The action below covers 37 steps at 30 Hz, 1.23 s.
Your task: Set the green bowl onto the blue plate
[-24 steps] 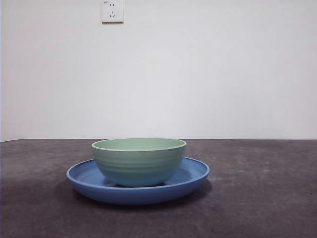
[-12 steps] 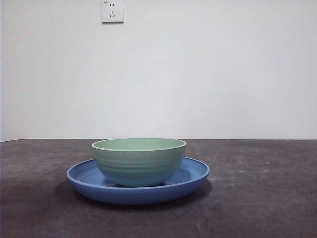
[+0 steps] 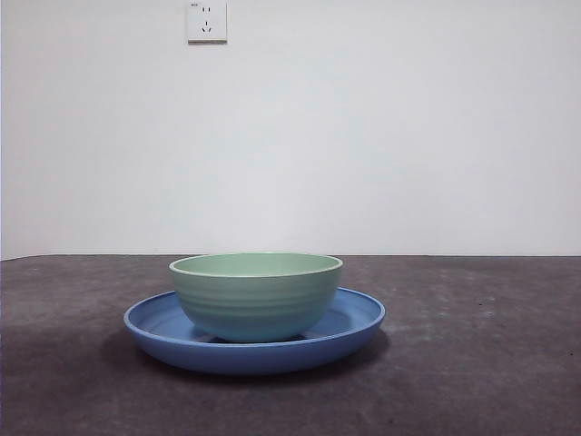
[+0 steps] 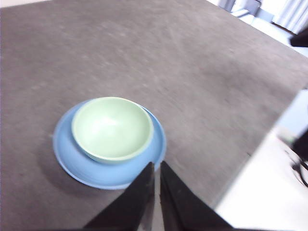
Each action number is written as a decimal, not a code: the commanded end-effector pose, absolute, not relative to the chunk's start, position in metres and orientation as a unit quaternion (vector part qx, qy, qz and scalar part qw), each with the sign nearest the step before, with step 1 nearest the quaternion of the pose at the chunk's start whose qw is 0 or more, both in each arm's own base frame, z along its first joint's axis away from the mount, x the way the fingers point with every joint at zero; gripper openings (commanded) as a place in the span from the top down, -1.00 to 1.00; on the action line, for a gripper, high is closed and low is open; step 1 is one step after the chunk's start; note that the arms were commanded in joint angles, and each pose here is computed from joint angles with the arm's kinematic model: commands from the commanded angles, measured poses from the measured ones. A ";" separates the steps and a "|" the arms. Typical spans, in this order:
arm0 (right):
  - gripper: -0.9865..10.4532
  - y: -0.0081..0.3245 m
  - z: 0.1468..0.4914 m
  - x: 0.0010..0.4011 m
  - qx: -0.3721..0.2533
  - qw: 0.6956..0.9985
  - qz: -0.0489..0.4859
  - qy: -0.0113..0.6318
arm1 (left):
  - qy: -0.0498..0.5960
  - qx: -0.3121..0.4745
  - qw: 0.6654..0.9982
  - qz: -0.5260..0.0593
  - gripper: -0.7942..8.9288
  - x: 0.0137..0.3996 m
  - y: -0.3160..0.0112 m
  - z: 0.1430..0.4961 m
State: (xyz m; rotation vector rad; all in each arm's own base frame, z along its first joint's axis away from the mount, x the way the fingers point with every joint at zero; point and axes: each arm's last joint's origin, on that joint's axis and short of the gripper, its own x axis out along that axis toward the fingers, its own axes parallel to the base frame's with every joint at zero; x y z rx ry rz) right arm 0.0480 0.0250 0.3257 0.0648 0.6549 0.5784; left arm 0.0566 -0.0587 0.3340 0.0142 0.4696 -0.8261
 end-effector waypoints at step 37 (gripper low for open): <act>0.78 0.025 0.329 0.048 0.029 0.907 0.286 0.308 | 0.076 -0.006 0.997 0.018 0.80 0.101 0.002 0.161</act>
